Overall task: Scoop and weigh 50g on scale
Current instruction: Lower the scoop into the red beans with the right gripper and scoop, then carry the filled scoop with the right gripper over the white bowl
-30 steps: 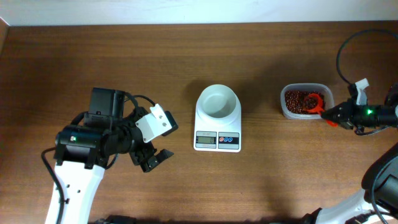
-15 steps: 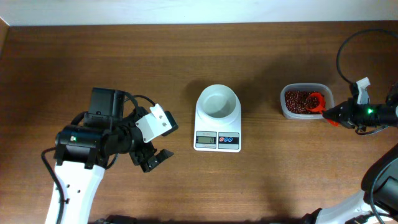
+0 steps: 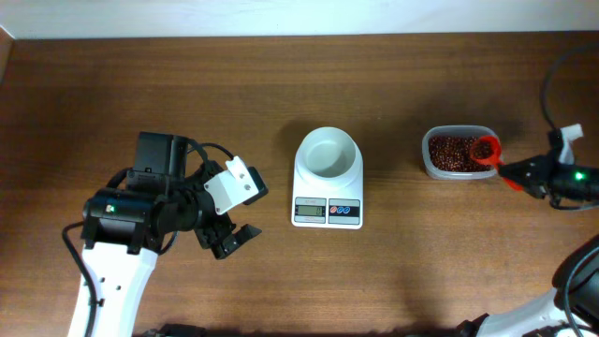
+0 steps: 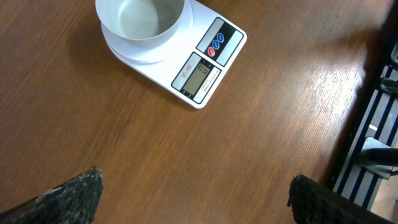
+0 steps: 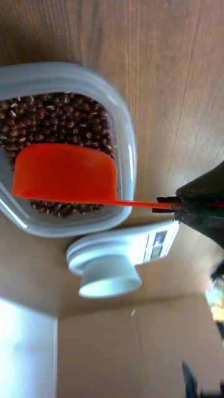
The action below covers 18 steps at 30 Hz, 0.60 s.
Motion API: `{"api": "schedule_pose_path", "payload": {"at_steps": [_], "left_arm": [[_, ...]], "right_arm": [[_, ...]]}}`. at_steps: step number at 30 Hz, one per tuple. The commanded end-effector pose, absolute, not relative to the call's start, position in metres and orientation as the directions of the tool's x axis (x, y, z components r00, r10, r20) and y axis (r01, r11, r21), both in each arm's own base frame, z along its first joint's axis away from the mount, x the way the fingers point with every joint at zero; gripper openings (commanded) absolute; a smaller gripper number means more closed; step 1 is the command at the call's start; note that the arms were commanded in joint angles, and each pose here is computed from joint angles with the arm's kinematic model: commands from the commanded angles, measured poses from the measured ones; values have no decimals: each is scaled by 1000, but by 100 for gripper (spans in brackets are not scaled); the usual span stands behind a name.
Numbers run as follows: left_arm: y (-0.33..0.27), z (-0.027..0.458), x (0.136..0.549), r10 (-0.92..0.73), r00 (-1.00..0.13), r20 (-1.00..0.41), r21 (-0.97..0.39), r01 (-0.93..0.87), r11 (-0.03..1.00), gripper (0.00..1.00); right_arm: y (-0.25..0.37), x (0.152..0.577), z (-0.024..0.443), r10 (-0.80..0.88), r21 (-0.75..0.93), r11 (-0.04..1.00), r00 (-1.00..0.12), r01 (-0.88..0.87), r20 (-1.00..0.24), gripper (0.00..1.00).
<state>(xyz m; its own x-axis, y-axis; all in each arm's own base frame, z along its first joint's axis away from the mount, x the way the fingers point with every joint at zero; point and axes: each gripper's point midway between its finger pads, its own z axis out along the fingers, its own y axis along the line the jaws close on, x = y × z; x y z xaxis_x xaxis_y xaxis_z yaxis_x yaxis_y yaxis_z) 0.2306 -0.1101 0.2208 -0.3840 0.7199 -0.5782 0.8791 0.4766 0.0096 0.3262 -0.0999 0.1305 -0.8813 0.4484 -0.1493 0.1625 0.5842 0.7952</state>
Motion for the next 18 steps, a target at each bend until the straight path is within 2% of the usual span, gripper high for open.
{"api": "schedule_pose_path", "payload": {"at_steps": [1, 9, 18], "left_arm": [[-111, 220, 231, 720, -372, -585, 5, 887, 462, 99], [-111, 220, 231, 720, -372, -585, 5, 887, 462, 99], [-111, 220, 231, 720, -372, -585, 5, 887, 462, 99]], "right_arm": [[-94, 331, 162, 454, 842, 538, -857, 46, -244, 4], [-62, 330, 178, 400, 880, 472, -880, -42, -257, 4], [11, 339, 183, 221, 892, 426, -939, -151, -265, 4]]}}
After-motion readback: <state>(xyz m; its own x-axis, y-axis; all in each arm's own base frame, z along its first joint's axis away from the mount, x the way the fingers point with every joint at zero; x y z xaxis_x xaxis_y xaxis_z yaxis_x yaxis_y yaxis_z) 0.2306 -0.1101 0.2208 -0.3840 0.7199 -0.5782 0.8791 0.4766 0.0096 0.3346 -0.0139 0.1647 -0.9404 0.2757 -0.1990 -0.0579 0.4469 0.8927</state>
